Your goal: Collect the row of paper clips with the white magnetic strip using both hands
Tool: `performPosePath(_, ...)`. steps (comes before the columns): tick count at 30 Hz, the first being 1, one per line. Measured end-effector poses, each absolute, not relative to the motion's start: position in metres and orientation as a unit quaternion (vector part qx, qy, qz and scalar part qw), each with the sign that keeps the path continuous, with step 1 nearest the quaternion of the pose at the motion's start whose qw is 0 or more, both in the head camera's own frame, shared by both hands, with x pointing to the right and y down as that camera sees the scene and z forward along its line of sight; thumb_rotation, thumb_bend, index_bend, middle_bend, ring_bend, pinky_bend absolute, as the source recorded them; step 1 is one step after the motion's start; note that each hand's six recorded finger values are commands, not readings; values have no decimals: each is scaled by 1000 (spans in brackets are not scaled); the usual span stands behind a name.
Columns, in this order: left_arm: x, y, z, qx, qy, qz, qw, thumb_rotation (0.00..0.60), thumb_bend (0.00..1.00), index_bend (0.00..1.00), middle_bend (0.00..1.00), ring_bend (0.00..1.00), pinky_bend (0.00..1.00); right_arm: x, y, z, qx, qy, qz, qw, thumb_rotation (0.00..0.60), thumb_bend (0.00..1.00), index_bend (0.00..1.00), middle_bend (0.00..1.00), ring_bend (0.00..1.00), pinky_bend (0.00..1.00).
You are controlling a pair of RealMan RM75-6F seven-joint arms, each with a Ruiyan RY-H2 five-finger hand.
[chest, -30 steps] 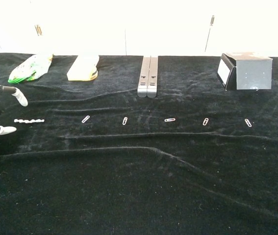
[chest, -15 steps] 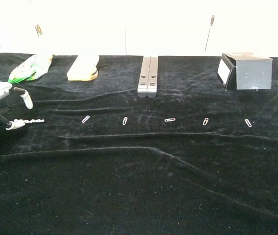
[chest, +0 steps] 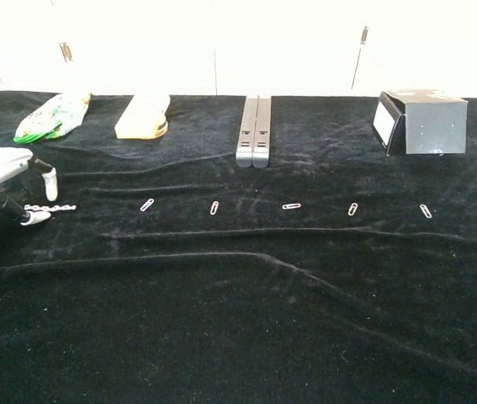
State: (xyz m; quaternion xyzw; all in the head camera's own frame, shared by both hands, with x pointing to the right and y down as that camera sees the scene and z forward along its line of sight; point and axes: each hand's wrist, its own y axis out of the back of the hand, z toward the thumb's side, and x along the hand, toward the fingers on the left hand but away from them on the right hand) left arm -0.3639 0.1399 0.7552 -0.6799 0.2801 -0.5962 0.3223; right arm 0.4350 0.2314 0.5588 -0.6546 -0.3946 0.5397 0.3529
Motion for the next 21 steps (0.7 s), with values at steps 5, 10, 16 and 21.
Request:
performPosePath(5, -367, 138, 760, -680, 280, -600, 316, 600, 393, 550, 1000, 1000, 1000, 435, 231, 560, -654, -394, 541, 352, 600, 360, 101, 0, 0, 0)
performPosePath(10, -365, 140, 764, -684, 278, -597, 314, 600, 419, 616, 1000, 1000, 1000, 436, 230, 559, -653, -395, 542, 352, 600, 359, 101, 0, 0, 0)
performPosePath(16, -364, 140, 768, -686, 272, -600, 311, 600, 439, 636, 1000, 1000, 1000, 437, 230, 559, -652, -396, 542, 352, 600, 360, 101, 0, 0, 0)
performPosePath(21, -364, 138, 765, -684, 284, -595, 312, 600, 476, 762, 1000, 1000, 1000, 437, 230, 560, -653, -395, 543, 349, 600, 359, 101, 0, 0, 0)
